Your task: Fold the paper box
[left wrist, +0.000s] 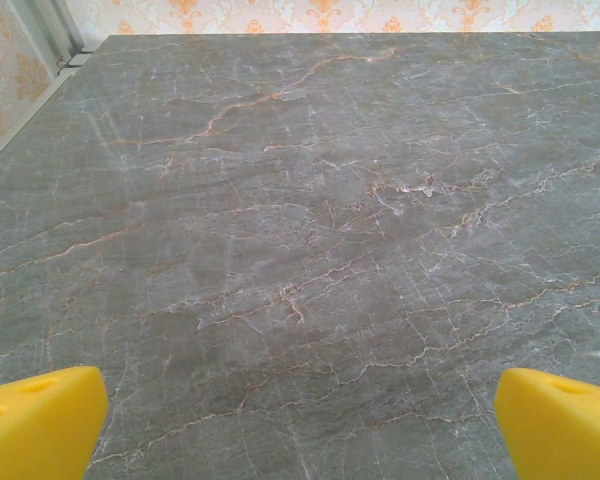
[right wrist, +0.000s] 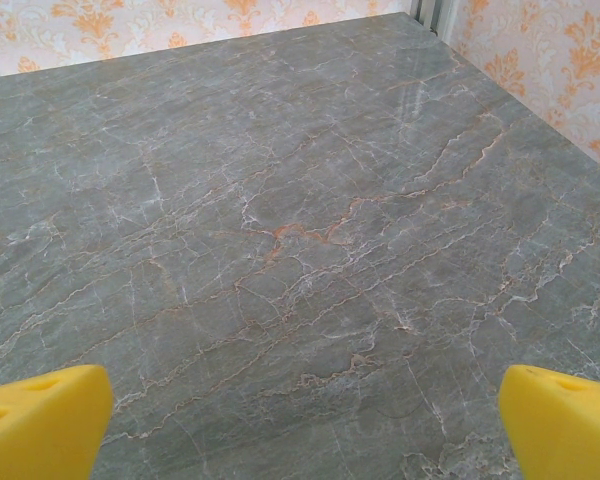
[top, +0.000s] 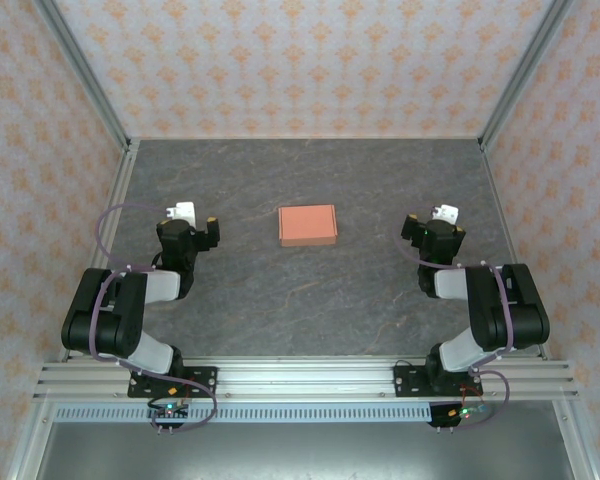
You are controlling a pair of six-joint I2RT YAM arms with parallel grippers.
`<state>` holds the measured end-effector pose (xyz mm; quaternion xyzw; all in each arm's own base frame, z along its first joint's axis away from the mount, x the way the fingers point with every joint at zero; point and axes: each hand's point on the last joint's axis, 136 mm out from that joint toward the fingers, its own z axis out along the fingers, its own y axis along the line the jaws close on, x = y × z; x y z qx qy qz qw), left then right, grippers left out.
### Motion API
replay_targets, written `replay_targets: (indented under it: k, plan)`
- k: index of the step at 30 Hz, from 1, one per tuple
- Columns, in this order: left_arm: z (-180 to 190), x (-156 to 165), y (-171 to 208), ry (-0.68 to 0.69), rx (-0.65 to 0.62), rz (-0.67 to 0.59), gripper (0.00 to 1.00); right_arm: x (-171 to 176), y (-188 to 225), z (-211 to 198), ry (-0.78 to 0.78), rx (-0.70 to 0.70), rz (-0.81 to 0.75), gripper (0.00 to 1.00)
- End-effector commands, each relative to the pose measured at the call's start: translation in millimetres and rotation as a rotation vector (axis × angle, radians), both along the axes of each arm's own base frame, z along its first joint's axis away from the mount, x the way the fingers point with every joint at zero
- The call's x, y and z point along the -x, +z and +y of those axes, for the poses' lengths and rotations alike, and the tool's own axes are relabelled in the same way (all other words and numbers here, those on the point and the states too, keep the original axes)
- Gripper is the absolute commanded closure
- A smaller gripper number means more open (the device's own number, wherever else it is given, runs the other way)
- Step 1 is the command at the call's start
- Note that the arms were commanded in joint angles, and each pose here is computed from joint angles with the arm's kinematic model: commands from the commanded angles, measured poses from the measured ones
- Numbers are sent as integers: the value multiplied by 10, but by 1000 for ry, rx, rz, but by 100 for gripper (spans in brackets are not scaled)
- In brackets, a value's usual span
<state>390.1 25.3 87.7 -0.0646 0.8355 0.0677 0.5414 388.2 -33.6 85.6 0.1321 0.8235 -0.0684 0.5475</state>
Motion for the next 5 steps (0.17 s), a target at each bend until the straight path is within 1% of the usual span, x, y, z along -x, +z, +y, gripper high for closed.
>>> replay_targets:
  k: [1, 5]
  plan:
    - [-13, -28, 51, 3, 4, -12, 0, -37, 41, 3, -3, -16, -10, 1]
    - [-10, -28, 50, 4, 4, -11, 0, -27, 45, 3, -3, -16, -15, 1]
